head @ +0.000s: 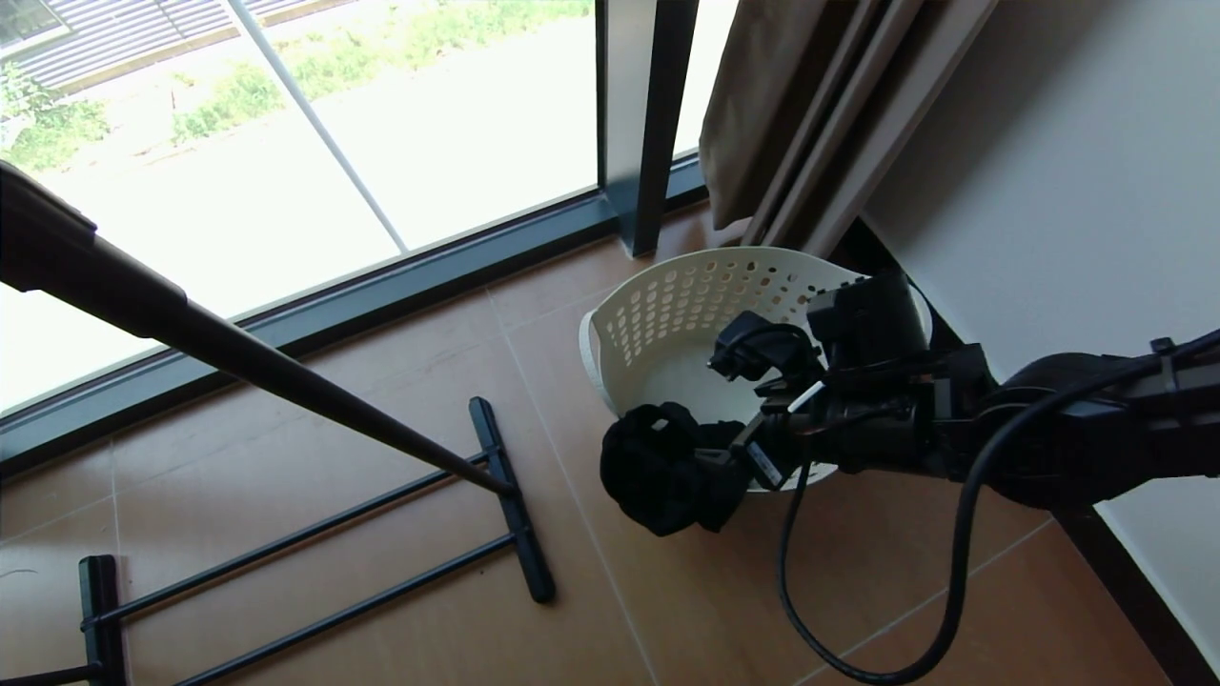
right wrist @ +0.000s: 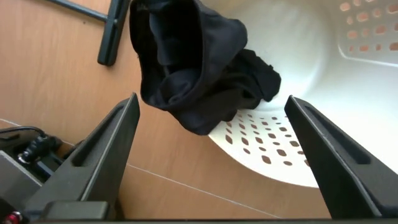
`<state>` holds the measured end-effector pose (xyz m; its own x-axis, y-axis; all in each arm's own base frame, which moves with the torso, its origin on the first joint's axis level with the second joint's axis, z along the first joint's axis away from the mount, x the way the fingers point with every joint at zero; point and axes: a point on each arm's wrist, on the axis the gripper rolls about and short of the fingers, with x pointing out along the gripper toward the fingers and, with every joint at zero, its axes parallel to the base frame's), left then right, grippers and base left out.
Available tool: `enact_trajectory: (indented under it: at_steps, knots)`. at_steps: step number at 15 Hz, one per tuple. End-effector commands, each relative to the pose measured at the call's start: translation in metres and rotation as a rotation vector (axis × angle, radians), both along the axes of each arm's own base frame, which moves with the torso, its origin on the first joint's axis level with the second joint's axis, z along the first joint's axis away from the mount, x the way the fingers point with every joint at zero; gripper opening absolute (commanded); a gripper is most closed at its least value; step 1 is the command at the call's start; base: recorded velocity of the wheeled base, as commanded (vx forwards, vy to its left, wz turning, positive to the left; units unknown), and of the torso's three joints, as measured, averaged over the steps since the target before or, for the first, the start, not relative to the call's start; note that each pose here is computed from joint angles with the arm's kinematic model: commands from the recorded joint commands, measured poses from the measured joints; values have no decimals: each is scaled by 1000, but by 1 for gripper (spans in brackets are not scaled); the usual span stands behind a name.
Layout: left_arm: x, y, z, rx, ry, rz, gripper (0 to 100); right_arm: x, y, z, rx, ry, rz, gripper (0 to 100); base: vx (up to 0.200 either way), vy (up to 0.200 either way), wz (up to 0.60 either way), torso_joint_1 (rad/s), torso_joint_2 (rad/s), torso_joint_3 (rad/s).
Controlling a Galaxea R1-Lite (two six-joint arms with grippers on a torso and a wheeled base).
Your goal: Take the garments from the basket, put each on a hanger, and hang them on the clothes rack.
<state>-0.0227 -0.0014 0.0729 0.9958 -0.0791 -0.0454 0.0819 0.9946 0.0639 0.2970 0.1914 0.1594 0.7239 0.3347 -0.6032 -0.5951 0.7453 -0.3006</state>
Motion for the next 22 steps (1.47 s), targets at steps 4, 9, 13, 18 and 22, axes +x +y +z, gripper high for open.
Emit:
enact_trajectory:
  at_steps: [4,9,13,18,22]
  knots:
    - [0,0,0,-1,1,1,100,32,26,-47,-84,59,5,100,0,0,0,0,0,0]
    - [0,0,0,-1,-1,1,100,56,32,-64,-114,53,-18,100,0,0,0,0,0,0]
    - [0,0,0,-1,-1,1,100,69,25,-55,-100,20,-41,100,0,0,0,0,0,0]
    - [0,0,0,-1,-1,-1,100,76,26,-55,-90,9,-50,100,0,0,0,0,0,0]
    - [0,0,0,-1,-1,1,100,88,33,-63,-86,1,-53,100,0,0,0,0,0,0]
